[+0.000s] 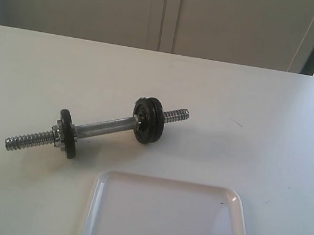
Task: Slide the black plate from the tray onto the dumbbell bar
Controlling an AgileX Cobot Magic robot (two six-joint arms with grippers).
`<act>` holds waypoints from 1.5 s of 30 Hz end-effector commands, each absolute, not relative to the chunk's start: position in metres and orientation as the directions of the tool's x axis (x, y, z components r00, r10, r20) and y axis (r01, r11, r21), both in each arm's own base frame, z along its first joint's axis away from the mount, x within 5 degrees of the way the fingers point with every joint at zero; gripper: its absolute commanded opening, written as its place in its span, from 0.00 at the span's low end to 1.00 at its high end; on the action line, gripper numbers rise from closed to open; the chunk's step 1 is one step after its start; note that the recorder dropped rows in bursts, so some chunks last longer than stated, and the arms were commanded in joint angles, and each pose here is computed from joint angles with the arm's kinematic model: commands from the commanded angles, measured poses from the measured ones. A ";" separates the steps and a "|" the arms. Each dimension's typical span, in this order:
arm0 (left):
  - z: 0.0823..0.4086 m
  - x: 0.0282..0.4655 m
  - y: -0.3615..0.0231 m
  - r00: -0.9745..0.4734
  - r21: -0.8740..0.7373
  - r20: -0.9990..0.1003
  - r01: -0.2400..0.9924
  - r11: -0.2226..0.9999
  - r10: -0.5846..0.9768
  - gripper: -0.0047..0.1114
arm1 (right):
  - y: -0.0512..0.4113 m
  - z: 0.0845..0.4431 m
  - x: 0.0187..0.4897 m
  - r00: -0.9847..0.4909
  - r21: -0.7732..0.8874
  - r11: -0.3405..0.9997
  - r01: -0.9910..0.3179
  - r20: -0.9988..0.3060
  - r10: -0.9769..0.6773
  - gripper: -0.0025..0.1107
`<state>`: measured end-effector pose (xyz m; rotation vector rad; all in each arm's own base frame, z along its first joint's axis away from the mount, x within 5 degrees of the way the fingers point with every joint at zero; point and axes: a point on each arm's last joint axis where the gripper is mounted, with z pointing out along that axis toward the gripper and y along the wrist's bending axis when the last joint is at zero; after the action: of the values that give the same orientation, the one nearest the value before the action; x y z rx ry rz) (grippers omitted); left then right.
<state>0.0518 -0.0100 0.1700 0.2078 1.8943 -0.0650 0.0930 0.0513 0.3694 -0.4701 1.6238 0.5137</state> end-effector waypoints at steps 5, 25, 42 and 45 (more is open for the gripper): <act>0.169 0.052 -0.010 -0.311 0.057 -0.944 0.171 0.984 0.109 0.04 | 0.051 0.369 0.093 -0.108 0.060 0.817 -0.573 -0.994 -0.003 0.02; 0.169 0.052 -0.010 -0.311 0.059 -0.944 0.172 0.983 0.111 0.04 | 0.080 0.369 0.070 -0.095 0.053 0.573 -0.818 -0.995 -0.043 0.02; 0.169 0.052 -0.010 -0.310 0.059 -0.944 0.176 0.983 0.112 0.04 | 0.081 0.373 0.053 -0.052 0.027 0.511 -0.859 -0.998 -0.035 0.02; 0.169 0.052 -0.010 -0.310 0.059 -0.944 0.176 0.983 0.112 0.04 | 0.077 0.376 0.042 -0.008 -0.003 0.512 -0.859 -1.000 -0.019 0.02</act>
<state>0.0518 -0.0099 0.1700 0.2088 1.8942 -0.0634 0.0513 0.0798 0.3740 -0.8158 1.4731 0.8055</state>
